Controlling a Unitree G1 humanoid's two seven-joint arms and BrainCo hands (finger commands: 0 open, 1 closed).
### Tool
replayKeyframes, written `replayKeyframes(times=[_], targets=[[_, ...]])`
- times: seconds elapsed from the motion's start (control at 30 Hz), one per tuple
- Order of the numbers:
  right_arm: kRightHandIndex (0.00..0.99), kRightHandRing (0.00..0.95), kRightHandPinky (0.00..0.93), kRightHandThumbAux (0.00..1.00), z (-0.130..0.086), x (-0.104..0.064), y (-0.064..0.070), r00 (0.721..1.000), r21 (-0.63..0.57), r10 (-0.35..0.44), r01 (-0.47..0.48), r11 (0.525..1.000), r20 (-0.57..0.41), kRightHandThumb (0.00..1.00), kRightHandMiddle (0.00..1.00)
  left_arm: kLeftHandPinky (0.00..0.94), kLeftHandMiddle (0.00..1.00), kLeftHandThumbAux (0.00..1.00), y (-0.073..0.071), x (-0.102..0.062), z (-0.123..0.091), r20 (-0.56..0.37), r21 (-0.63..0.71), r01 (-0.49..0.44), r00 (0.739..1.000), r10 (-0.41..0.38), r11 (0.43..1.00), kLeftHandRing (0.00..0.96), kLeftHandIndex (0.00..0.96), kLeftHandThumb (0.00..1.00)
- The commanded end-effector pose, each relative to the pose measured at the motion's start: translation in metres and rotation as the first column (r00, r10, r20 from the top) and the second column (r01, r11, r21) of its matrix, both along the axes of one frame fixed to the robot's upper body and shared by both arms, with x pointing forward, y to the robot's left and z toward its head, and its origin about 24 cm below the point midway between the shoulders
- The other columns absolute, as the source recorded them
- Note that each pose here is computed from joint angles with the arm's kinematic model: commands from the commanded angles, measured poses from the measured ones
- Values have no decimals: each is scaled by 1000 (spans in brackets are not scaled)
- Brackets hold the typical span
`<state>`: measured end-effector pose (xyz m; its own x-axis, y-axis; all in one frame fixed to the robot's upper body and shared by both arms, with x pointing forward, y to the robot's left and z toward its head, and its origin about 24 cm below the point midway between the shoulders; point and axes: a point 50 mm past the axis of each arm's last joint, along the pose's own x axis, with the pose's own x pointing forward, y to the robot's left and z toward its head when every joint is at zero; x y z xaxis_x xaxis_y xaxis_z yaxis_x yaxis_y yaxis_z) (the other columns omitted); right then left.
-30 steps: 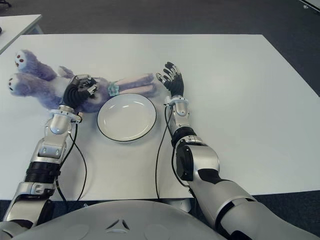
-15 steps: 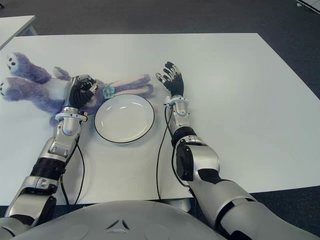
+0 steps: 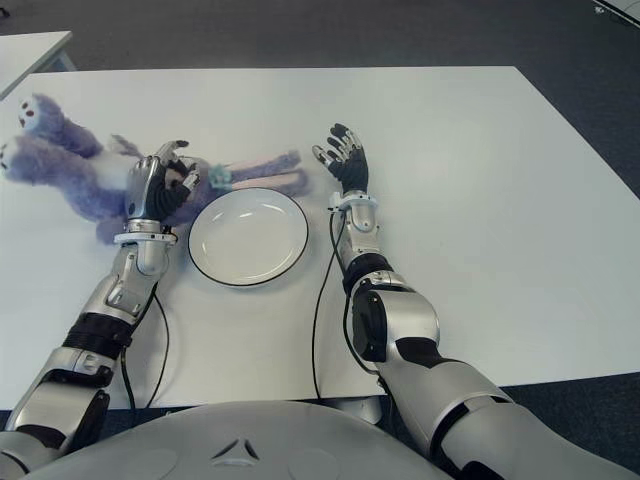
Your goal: Put the doll into the plate.
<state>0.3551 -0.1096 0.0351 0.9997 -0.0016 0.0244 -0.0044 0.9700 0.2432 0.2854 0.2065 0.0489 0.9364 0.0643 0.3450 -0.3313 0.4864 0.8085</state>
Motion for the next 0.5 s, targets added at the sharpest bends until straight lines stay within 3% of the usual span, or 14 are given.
replayKeyframes(times=[0.03, 0.07, 0.1, 0.17, 0.37, 0.5], targets=[[169, 149, 162, 917, -101, -78, 14, 916, 109, 2, 46, 993, -401, 292, 171, 152, 193, 381, 21, -41, -68, -279, 246, -61, 951, 131, 967, 182, 180, 468], [170, 150, 162, 917, -101, -78, 14, 916, 112, 1, 48, 993, -401, 293, 171, 139, 184, 380, 20, -42, -67, -270, 272, -55, 954, 131, 961, 171, 177, 466], [173, 151, 163, 916, -101, -78, 14, 916, 113, 0, 49, 992, -401, 296, 173, 39, 125, 370, 20, -42, -67, -264, 287, -52, 956, 131, 956, 89, 135, 449], [176, 153, 165, 914, -101, -78, 14, 916, 117, 0, 51, 992, -401, 299, 174, 5, 88, 360, 18, -43, -65, -251, 314, -47, 959, 131, 948, 49, 109, 439], [176, 156, 166, 908, -101, -78, 15, 915, 116, 1, 49, 992, -403, 305, 176, 0, 5, 332, 12, -46, -55, -231, 370, -27, 965, 120, 929, 0, 31, 403], [191, 165, 184, 905, -101, -78, 15, 915, 118, -1, 54, 992, -405, 309, 182, 0, 0, 316, 11, -47, -53, -236, 422, -8, 965, 118, 907, 0, 0, 357]])
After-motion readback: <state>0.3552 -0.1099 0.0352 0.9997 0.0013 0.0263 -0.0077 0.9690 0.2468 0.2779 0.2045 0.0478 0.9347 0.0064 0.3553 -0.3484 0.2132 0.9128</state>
